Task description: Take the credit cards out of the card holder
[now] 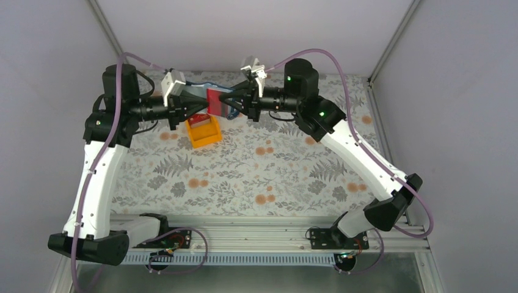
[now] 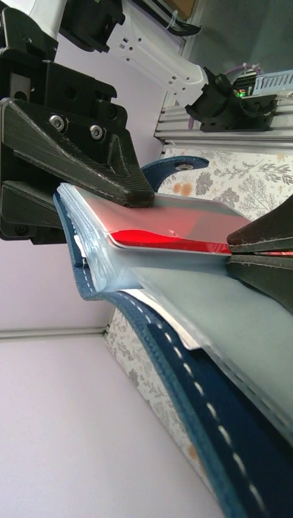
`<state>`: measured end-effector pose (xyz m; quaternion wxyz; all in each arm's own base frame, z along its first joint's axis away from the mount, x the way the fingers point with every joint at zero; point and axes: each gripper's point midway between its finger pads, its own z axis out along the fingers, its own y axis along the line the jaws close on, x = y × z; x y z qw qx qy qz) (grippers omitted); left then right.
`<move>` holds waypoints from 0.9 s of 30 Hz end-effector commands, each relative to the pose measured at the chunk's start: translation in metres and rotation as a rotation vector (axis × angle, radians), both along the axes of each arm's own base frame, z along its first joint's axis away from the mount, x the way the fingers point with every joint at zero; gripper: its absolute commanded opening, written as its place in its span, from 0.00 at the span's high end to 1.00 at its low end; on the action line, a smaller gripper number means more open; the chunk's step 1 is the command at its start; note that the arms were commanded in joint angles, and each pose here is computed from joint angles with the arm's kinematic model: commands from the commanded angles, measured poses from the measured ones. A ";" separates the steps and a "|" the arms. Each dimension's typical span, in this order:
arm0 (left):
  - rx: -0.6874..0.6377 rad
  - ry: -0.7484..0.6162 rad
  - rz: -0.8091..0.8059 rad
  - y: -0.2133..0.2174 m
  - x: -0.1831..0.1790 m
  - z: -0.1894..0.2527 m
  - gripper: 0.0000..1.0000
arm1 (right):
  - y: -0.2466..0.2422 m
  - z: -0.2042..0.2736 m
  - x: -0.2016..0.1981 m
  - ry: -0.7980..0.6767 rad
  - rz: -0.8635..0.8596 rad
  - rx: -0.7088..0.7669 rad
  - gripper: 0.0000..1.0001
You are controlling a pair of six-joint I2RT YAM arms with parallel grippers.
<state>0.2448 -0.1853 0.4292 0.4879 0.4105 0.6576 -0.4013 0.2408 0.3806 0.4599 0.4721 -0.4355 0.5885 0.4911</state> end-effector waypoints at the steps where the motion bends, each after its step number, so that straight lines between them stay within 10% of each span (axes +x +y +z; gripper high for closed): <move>1: -0.020 -0.016 -0.108 -0.011 -0.021 0.003 0.98 | 0.010 0.023 -0.046 -0.093 0.214 0.053 0.96; 14: -0.034 0.012 -0.043 0.004 -0.007 -0.002 0.98 | -0.004 -0.009 -0.043 -0.059 0.267 0.003 0.77; 27: 0.014 -0.028 -0.043 0.009 -0.011 -0.011 0.98 | -0.024 -0.014 -0.014 -0.027 0.201 -0.020 0.93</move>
